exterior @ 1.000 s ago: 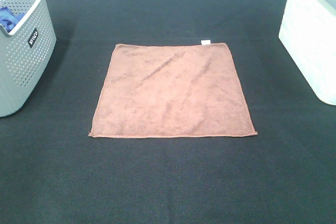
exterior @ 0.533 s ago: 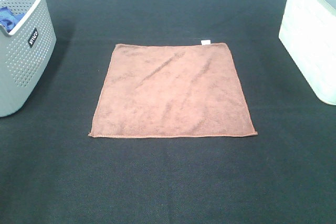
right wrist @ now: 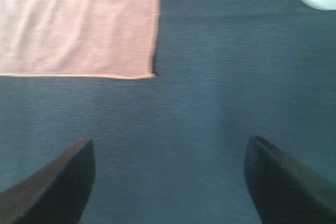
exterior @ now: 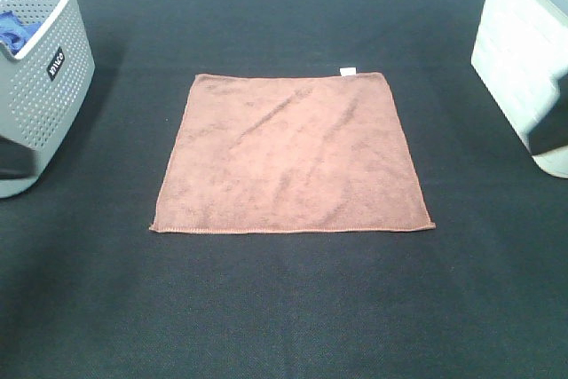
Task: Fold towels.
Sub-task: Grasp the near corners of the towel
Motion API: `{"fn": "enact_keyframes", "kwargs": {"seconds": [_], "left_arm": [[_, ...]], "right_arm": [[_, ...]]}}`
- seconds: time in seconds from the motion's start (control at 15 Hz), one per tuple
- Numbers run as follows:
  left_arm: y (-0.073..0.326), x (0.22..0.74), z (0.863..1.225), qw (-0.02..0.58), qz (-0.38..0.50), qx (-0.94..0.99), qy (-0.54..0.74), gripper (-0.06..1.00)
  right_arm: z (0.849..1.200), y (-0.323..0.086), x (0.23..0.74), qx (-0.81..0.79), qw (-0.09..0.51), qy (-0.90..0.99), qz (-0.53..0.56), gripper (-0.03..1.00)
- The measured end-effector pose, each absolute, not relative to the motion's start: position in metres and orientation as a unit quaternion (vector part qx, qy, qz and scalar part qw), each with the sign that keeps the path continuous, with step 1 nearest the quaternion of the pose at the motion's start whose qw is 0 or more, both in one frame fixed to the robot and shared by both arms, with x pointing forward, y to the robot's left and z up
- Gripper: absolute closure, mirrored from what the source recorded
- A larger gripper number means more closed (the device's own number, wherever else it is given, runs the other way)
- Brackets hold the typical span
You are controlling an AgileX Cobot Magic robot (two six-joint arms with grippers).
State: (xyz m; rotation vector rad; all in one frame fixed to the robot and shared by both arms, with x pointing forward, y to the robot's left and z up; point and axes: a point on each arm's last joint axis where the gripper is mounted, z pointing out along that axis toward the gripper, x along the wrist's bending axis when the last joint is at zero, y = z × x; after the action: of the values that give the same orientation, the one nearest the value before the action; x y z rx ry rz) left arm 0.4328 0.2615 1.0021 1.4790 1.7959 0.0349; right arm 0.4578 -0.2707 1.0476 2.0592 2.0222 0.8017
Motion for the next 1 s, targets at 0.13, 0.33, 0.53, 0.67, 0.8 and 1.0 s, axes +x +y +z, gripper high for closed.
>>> {"fn": "enact_keyframes", "kwargs": {"seconds": [0.13, 0.33, 0.53, 0.67, 0.8, 1.0], "left_arm": [[0.259, 0.443, 0.990, 0.397, -0.010, 0.582, 0.710, 0.35], [0.253, 0.473, 0.959, 0.396, -0.056, 0.576, 0.713, 0.35], [0.246, 0.508, 0.933, 0.398, -0.111, 0.579, 0.703, 0.35], [0.245, 0.527, 0.913, 0.379, -0.130, 0.574, 0.714, 0.35], [0.240, 0.540, 0.899, 0.368, -0.141, 0.579, 0.714, 0.35], [0.234, 0.551, 0.889, 0.361, -0.149, 0.585, 0.710, 0.35]], "right_arm": [[1.041, -0.266, 0.471, 0.685, 0.044, 0.674, 0.273, 0.22], [1.016, -0.255, 0.501, 0.674, -0.025, 0.683, 0.281, 0.22], [0.975, -0.259, 0.536, 0.684, -0.087, 0.670, 0.274, 0.22], [0.950, -0.273, 0.554, 0.698, -0.113, 0.653, 0.271, 0.22], [0.931, -0.274, 0.564, 0.701, -0.123, 0.654, 0.258, 0.22], [0.919, -0.276, 0.575, 0.704, -0.123, 0.653, 0.253, 0.22]]}}
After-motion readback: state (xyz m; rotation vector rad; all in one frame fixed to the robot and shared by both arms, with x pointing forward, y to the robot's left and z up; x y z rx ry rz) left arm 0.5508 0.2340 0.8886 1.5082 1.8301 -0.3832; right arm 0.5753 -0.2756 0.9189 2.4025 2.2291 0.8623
